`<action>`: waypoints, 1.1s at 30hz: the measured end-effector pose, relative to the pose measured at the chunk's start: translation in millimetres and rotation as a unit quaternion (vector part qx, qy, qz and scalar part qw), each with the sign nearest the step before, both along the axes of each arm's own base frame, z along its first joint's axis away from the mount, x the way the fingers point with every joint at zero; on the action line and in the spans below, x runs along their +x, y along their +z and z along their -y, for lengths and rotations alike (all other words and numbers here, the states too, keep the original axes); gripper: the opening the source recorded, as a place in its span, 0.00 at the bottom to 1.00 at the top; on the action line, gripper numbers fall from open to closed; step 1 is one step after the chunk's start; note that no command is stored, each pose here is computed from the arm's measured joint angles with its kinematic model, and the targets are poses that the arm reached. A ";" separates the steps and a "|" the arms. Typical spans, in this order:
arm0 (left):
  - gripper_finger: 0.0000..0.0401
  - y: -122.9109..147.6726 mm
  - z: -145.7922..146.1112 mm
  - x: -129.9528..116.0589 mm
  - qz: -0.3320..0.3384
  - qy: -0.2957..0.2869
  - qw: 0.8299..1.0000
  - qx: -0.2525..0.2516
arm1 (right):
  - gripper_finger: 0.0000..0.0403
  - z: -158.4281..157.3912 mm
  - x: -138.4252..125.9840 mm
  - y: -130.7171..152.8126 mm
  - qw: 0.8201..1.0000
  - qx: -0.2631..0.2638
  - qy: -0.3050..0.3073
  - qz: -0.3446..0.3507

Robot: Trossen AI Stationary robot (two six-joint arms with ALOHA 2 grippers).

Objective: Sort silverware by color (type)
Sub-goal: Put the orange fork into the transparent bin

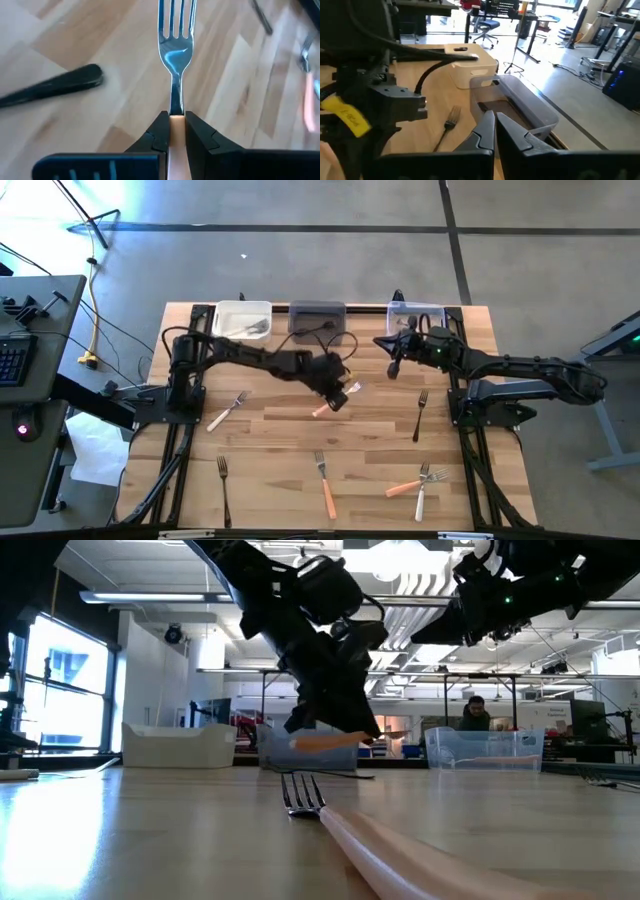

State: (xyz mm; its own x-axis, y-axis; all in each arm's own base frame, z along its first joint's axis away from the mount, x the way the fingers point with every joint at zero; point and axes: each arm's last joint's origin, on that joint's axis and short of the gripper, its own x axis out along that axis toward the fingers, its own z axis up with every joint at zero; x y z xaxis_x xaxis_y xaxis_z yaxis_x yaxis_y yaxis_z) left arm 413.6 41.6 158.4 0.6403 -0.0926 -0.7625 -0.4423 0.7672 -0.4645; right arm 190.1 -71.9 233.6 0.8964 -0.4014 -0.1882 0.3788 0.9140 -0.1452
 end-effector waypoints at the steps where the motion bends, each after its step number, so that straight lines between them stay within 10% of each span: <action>1: 0.05 -0.9 3.8 0.6 0.005 0.011 1.000 0.013 | 0.00 -1.0 0.4 0.0 1.000 0.001 0.002 0.001; 6: 0.05 -2.3 18.4 5.4 0.017 0.048 0.995 0.082 | 0.00 -6.5 2.4 0.5 1.000 0.010 0.013 0.007; 21: 0.13 -31.8 25.5 19.4 0.042 0.031 0.997 0.058 | 0.00 -26.9 7.2 -2.0 0.999 0.045 0.004 0.009; 33: 0.35 -22.6 20.3 16.3 0.045 -0.049 0.994 0.088 | 0.00 -42.9 2.6 -24.6 0.969 0.242 -0.039 -0.037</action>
State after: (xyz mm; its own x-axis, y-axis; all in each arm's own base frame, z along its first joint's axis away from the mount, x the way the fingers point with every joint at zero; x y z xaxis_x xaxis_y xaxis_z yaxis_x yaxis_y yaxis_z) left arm 429.9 21.3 135.9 0.7015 -0.0269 -0.7122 -0.3247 0.8775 -0.3530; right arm 192.7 -28.9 209.0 0.8439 -0.3165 -0.4333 0.4546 0.8506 0.2642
